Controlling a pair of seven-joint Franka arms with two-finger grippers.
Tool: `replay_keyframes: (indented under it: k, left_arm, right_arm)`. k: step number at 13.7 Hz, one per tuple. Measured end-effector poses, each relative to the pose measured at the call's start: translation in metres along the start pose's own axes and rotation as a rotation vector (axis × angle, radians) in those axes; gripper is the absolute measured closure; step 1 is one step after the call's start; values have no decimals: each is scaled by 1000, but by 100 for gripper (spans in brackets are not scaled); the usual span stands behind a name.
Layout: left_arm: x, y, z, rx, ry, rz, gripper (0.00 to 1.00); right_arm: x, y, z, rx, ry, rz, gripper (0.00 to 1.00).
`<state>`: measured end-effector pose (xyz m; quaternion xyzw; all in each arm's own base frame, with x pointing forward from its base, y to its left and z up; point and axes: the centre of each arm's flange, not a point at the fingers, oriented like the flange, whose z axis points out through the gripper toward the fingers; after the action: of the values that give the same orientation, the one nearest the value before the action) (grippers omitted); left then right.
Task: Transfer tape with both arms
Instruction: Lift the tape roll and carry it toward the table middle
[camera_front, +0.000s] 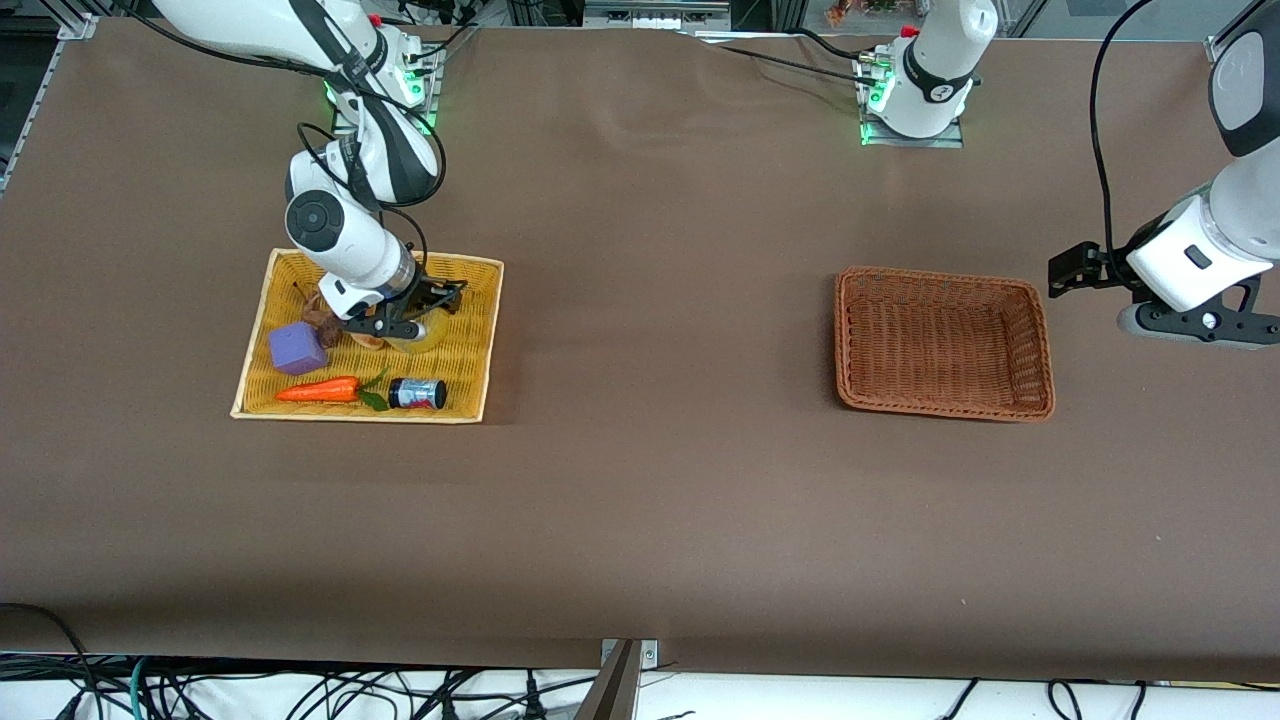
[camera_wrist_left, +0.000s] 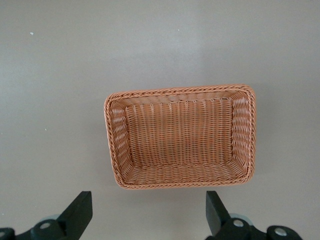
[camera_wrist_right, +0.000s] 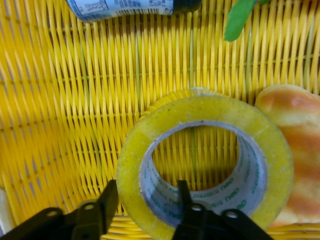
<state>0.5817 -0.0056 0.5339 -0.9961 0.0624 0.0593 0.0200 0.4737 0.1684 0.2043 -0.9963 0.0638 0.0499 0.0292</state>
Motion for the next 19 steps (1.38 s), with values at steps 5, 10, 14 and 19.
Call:
replay_keyframes:
  k: [5,10,14,19]
  left_arm:
    - [0,0,0,0,0,0,0]
    - [0,-1,1,0,-1,-3,0]
    - [1,-2,2,-1,-3,-4,0]
    - [3,-3,7,-1,-12,-5,0]
  right_arm:
    - [4,-6,-8,6,26,-30,77]
    - [30,-68,-118,-2,40,-100,78]
    - [5,-186,-180,35,63,-58,78]
    - [-25,-313,-129,69,28,78,78]
